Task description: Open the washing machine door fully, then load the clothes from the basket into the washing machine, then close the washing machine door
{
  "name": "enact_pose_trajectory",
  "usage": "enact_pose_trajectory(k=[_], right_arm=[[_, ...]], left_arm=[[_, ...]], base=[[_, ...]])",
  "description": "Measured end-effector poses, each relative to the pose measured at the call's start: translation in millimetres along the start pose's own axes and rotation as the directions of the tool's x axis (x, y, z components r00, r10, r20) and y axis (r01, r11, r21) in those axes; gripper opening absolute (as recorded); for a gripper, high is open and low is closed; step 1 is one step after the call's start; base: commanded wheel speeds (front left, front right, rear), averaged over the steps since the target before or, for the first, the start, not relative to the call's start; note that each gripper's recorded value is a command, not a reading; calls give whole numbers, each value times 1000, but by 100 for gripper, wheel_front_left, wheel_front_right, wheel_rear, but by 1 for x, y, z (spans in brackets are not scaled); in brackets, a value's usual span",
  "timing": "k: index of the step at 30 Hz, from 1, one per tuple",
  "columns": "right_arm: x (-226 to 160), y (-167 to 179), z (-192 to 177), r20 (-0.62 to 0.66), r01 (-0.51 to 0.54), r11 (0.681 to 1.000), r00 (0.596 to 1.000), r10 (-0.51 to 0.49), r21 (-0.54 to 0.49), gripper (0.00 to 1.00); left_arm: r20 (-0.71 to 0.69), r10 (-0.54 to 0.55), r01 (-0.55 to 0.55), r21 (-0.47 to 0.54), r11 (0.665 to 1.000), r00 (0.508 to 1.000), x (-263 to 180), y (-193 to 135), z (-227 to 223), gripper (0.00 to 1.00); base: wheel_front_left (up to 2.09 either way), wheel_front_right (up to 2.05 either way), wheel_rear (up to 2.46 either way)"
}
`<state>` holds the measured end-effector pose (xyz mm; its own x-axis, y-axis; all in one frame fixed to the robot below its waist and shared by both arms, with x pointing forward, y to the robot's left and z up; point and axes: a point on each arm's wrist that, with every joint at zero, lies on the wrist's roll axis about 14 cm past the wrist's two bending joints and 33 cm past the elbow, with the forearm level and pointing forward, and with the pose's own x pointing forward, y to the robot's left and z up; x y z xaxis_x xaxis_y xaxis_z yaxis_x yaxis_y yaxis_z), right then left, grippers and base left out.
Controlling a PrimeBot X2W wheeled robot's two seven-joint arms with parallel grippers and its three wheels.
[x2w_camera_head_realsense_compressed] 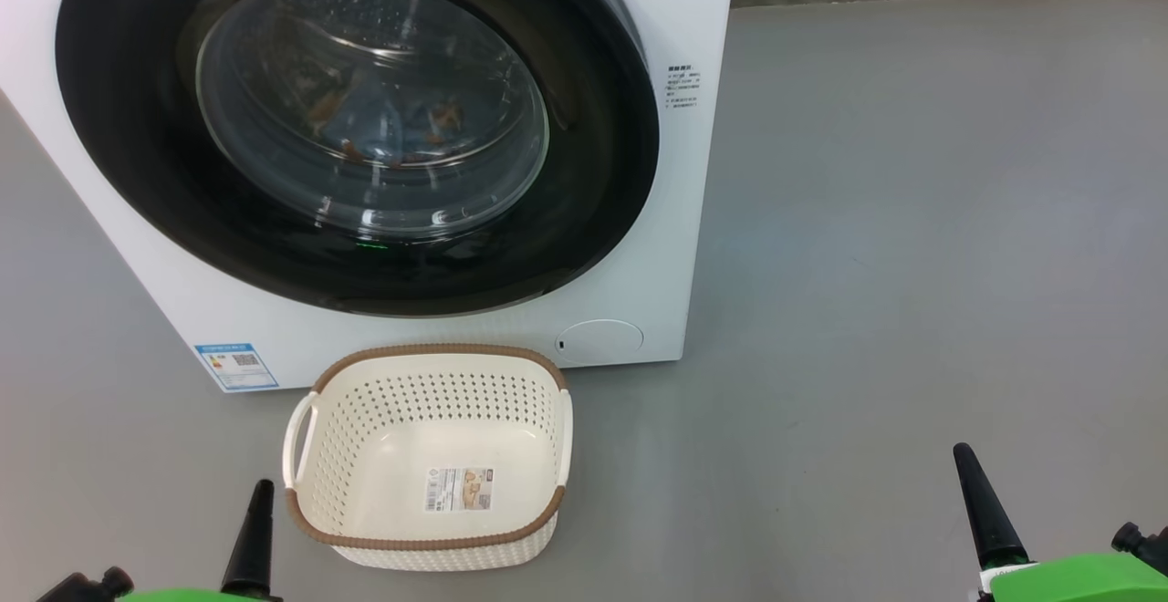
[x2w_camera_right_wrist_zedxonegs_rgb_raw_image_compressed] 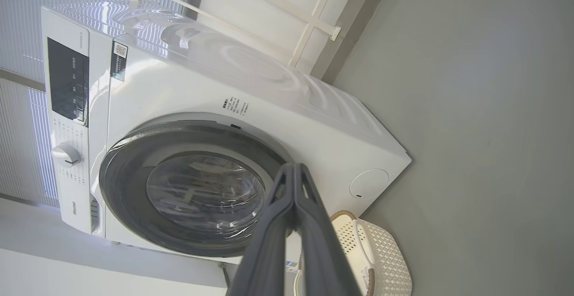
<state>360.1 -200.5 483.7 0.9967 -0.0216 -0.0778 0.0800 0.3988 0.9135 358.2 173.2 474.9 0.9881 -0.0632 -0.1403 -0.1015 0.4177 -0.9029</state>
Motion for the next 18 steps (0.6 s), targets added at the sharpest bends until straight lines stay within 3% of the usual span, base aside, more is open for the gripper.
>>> enact_pose_trajectory(k=[18], right_arm=[[8,0,2,2,-2,982,1000,1,187,0]], left_arm=[[19,-20,23,-190,982,1000,9,-3,8,0]], base=[[0,0,0]])
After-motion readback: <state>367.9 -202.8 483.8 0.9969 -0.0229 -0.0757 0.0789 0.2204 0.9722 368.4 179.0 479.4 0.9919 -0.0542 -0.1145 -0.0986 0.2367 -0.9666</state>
